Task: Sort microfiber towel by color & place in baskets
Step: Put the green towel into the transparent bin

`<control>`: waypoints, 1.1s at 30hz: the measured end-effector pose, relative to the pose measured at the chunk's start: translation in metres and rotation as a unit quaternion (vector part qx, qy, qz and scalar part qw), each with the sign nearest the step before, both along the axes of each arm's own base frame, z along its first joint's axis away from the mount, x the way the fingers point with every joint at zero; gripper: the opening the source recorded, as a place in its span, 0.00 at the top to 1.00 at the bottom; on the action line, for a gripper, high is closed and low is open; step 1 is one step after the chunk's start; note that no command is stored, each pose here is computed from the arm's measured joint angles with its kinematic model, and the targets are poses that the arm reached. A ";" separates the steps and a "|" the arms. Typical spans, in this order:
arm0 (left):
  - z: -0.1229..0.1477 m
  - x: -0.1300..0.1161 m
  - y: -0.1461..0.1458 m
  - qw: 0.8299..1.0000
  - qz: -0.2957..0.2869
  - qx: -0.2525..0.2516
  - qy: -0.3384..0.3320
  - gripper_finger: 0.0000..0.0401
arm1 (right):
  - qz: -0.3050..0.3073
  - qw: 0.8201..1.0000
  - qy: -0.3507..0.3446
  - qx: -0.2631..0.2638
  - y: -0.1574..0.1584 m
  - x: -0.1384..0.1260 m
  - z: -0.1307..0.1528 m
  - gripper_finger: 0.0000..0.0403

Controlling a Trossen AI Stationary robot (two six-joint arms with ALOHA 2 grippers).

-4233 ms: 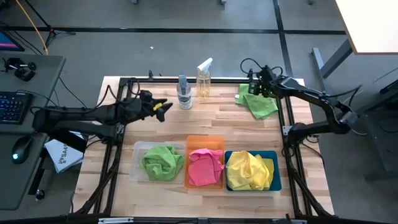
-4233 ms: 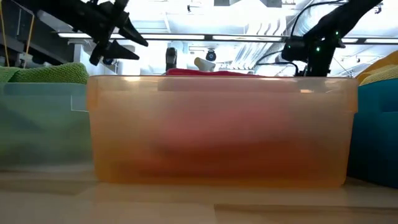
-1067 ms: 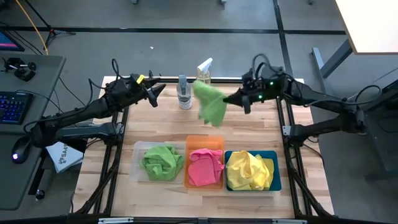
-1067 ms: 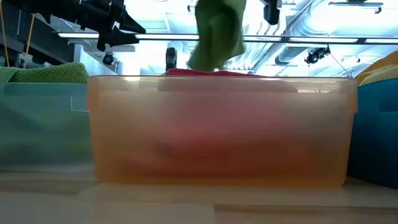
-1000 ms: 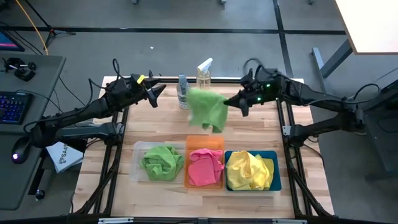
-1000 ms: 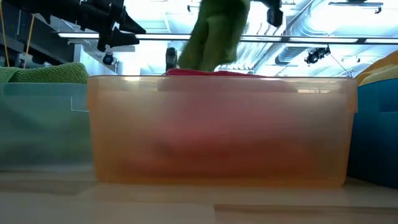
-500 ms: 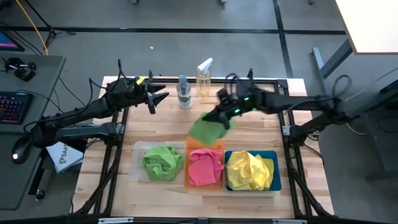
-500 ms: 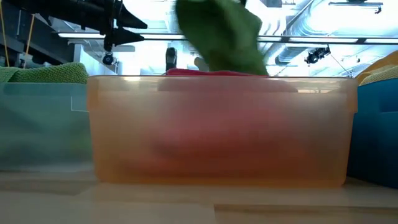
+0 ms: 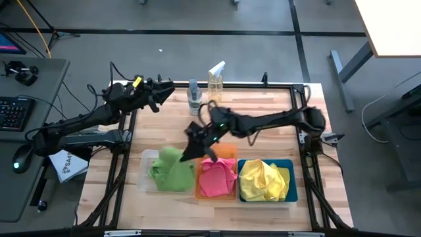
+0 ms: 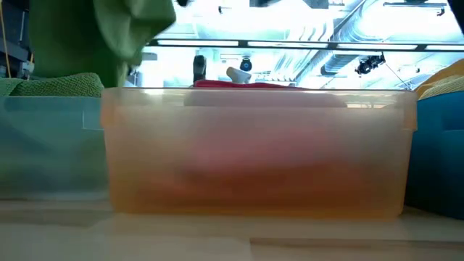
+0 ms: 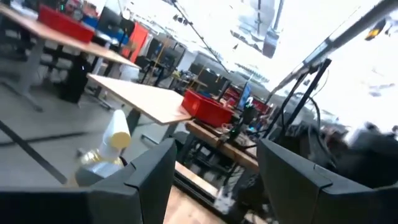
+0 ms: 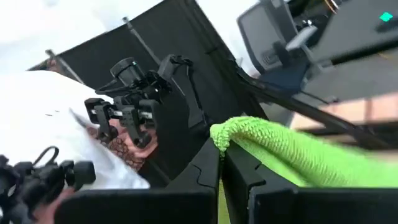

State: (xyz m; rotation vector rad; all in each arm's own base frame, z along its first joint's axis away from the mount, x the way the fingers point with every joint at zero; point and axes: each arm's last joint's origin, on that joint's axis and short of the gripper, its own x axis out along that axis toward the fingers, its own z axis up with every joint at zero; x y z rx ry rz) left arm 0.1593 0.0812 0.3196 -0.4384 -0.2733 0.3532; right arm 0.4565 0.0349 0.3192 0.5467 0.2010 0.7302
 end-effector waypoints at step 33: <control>0.060 -0.094 -0.065 0.930 -0.249 0.067 -0.263 0.47 | -0.472 0.822 0.245 -0.206 0.077 0.047 -0.062 1.00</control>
